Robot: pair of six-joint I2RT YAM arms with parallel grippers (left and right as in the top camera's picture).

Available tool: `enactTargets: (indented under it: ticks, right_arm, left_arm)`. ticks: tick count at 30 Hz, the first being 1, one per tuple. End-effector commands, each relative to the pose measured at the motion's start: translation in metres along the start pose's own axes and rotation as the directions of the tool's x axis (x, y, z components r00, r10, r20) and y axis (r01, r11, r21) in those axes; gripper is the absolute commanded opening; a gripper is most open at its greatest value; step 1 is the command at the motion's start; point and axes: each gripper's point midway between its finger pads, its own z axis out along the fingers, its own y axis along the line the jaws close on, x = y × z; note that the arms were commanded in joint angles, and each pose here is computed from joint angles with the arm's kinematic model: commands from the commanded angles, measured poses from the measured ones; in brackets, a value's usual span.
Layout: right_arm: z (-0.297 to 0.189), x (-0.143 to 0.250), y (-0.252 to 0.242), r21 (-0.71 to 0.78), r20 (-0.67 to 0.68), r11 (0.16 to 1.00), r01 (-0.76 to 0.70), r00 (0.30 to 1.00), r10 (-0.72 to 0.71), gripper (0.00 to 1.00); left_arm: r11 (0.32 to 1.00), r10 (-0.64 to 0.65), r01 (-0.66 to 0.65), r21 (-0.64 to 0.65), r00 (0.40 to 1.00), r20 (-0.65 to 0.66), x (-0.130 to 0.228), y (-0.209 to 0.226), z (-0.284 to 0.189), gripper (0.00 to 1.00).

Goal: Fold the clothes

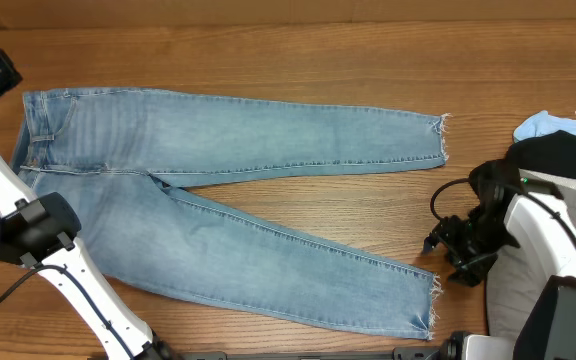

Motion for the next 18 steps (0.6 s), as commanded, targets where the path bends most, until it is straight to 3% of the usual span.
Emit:
enactTargets:
  ticks: [1, 7, 8, 9, 10, 13, 18]
  right_arm:
    - [0.018, 0.006, -0.013, 0.030, -0.017, 0.997, -0.078, 0.997, 0.078, 0.68]
    - [0.041, -0.001, -0.010, -0.030, 0.020, 0.997, -0.072, 0.997, 0.072, 0.65]
    - [0.042, -0.003, -0.002, -0.072, 0.023, 0.996, -0.056, 0.998, 0.058, 0.43]
    - [0.041, -0.005, 0.007, -0.116, 0.025, 0.993, -0.031, 0.999, 0.034, 0.12]
    - [0.038, -0.007, 0.017, -0.163, 0.027, 0.987, -0.006, 1.000, 0.010, 0.04]
    - [0.017, -0.027, 0.038, -0.243, 0.084, 0.970, 0.019, 0.996, 0.002, 0.04]
    - [-0.065, -0.089, 0.063, -0.320, 0.308, 0.943, 0.089, 0.951, 0.015, 0.04]
  left_arm:
    - [0.993, 0.072, -0.077, 0.086, 0.996, 0.056, -0.001, -0.038, -0.029, 0.18]
    - [0.979, 0.151, -0.161, 0.125, 0.985, 0.080, 0.006, -0.076, -0.044, 0.20]
    - [0.977, 0.164, -0.173, 0.127, 0.983, 0.081, 0.007, -0.081, -0.044, 0.20]
    - [0.974, 0.176, -0.186, 0.131, 0.981, 0.081, 0.009, -0.086, -0.044, 0.21]
    - [0.972, 0.183, -0.192, 0.135, 0.980, 0.079, 0.010, -0.090, -0.044, 0.21]
    - [0.970, 0.192, -0.201, 0.138, 0.979, 0.072, 0.013, -0.095, -0.043, 0.22]
    - [0.971, 0.191, -0.198, 0.133, 0.979, 0.068, 0.014, -0.093, -0.045, 0.23]
